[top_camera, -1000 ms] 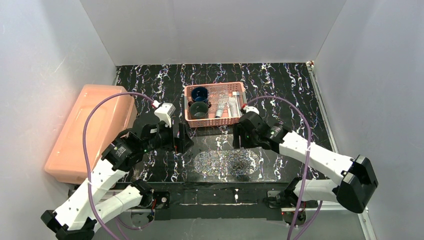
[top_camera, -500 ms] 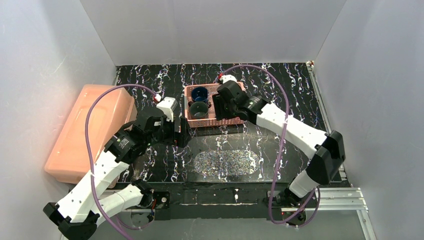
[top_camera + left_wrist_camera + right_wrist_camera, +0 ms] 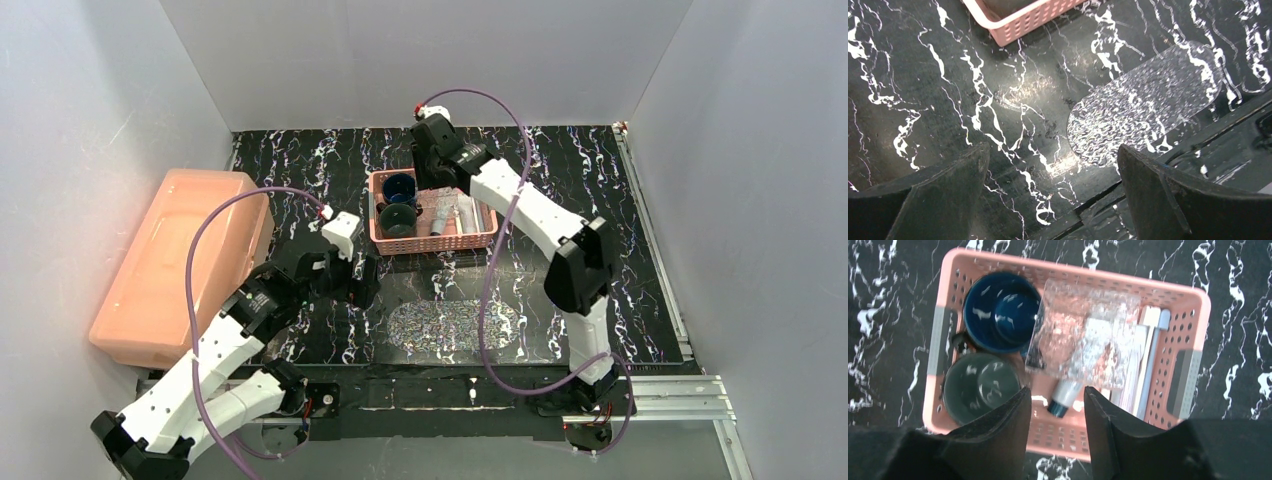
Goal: Prepare toiletry sets of a toothbrush and toothpaste on the tray
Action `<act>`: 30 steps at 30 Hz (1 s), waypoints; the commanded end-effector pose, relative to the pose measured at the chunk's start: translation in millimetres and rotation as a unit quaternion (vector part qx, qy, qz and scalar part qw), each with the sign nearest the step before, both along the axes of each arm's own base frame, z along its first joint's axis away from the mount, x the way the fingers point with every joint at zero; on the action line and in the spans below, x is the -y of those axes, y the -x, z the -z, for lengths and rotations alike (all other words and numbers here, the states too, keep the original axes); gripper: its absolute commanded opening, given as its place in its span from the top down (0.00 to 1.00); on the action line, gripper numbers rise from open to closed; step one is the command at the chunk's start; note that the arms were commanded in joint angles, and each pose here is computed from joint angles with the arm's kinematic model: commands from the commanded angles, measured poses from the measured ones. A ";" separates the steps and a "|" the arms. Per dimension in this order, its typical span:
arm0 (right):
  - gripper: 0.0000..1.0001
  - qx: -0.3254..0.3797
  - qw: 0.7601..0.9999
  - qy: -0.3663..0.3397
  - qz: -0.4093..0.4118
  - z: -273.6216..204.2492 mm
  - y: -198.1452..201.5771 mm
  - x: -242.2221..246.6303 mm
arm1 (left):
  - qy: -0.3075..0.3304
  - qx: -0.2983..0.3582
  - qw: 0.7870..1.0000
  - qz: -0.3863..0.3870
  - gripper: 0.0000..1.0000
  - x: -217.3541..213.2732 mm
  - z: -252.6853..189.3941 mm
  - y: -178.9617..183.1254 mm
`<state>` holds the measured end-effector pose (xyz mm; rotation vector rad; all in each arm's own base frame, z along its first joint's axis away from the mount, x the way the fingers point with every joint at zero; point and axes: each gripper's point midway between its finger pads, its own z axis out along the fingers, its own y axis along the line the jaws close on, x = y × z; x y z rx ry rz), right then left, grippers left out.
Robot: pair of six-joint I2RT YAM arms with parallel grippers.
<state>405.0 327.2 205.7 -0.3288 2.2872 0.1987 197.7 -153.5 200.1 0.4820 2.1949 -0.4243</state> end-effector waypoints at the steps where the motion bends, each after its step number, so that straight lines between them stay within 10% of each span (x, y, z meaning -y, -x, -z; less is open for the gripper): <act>1: 0.50 0.022 0.999 0.010 0.023 -16.5 -33.6 4.4 | -0.002 0.030 1.000 0.006 0.01 -1.0 7.4 -6.3; 30: 0.50 -0.033 0.998 0.034 0.043 56.4 -44.0 0.4 | 0.001 0.070 0.997 -0.037 0.01 -17.0 -17.4 -11.9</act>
